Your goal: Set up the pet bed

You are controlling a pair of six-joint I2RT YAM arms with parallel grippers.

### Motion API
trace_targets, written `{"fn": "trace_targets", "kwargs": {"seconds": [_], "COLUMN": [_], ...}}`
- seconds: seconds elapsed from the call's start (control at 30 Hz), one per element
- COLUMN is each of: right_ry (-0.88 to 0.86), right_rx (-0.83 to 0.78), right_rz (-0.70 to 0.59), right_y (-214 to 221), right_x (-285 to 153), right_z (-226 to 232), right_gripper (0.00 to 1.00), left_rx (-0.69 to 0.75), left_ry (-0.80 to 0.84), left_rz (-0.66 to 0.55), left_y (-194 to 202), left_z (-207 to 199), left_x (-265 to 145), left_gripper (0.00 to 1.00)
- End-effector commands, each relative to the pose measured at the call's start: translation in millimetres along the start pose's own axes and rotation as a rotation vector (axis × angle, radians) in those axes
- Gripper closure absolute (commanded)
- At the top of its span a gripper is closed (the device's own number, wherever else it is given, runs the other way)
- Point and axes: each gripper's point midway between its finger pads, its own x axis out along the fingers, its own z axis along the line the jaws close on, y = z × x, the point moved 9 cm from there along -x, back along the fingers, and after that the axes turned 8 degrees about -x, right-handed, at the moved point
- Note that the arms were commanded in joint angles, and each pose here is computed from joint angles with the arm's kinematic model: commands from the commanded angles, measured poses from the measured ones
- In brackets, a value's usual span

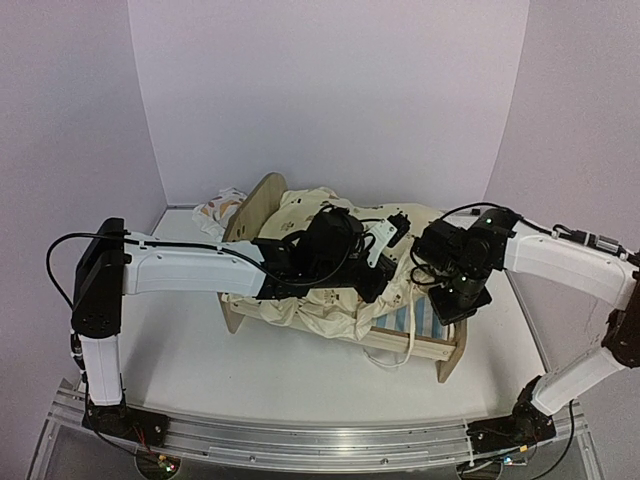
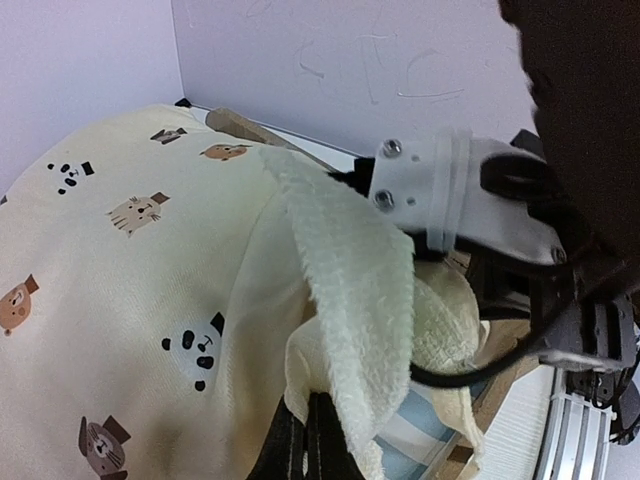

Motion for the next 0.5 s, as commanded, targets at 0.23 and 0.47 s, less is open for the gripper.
{"fn": "trace_targets", "kwargs": {"seconds": [0.23, 0.47], "right_ry": [0.083, 0.072], "right_rx": [0.011, -0.003], "right_rz": [0.005, 0.005], "right_y": [24.8, 25.3], "right_x": [21.0, 19.5], "right_z": [18.8, 22.9], "right_gripper": [1.00, 0.86], "left_rx": [-0.061, -0.076], "left_ry": [0.008, 0.009], "left_rz": [-0.001, 0.036], "left_y": [-15.0, -7.6], "left_z": [-9.2, -13.3], "left_x": [-18.5, -15.5], "left_gripper": [1.00, 0.96]}}
